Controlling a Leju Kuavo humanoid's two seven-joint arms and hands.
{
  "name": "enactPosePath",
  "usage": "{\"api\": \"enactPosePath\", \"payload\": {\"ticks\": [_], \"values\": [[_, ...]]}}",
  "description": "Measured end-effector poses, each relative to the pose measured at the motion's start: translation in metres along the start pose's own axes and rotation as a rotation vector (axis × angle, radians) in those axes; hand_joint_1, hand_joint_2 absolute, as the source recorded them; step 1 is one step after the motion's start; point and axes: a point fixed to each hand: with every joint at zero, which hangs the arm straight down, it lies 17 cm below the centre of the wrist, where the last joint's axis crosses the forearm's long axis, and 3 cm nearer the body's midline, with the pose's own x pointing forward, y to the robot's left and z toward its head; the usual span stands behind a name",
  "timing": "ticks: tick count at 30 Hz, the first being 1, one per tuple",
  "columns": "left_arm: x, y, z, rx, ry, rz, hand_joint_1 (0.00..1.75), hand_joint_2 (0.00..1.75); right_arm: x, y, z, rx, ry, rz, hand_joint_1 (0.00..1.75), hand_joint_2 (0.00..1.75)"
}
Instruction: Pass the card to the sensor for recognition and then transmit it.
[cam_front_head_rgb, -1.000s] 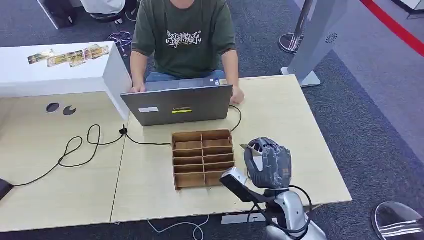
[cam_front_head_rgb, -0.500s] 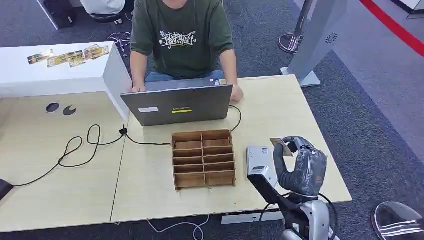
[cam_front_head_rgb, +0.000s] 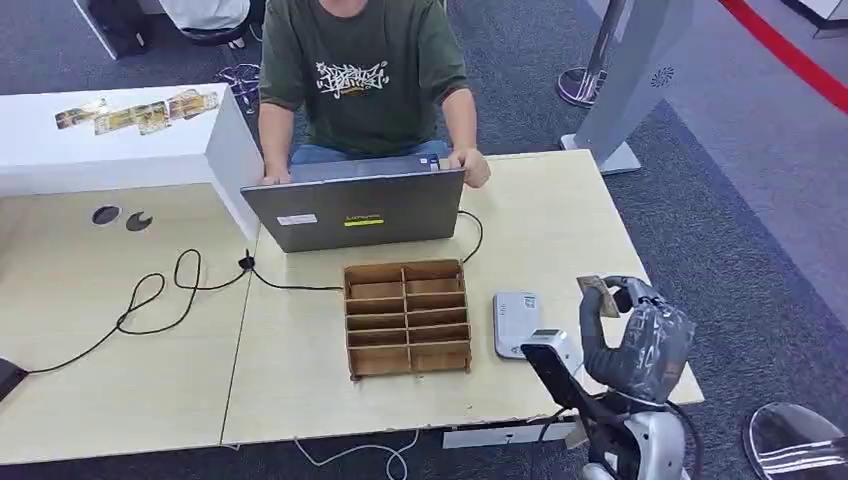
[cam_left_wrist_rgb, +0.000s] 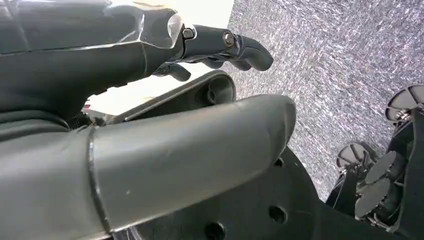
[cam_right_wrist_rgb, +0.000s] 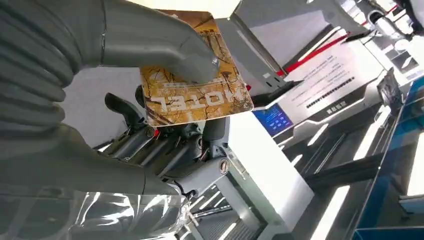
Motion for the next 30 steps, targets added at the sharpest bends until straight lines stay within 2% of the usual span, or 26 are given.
{"api": "enactPosePath", "payload": {"ticks": [7, 14, 30], "values": [[0.001, 0.000, 0.000, 0.002, -0.008, -0.015, 0.00, 0.00, -0.005, -0.005, -0.011, -0.031, 0.010, 0.009, 1.75, 1.75], [0.001, -0.002, 0.001, 0.000, -0.020, -0.041, 0.00, 0.00, 0.002, -0.007, -0.043, -0.081, -0.019, -0.026, 1.75, 1.75], [0.006, -0.006, 0.003, -0.002, -0.042, -0.097, 0.00, 0.00, 0.036, 0.012, -0.143, -0.139, -0.091, -0.069, 1.75, 1.75]]}}
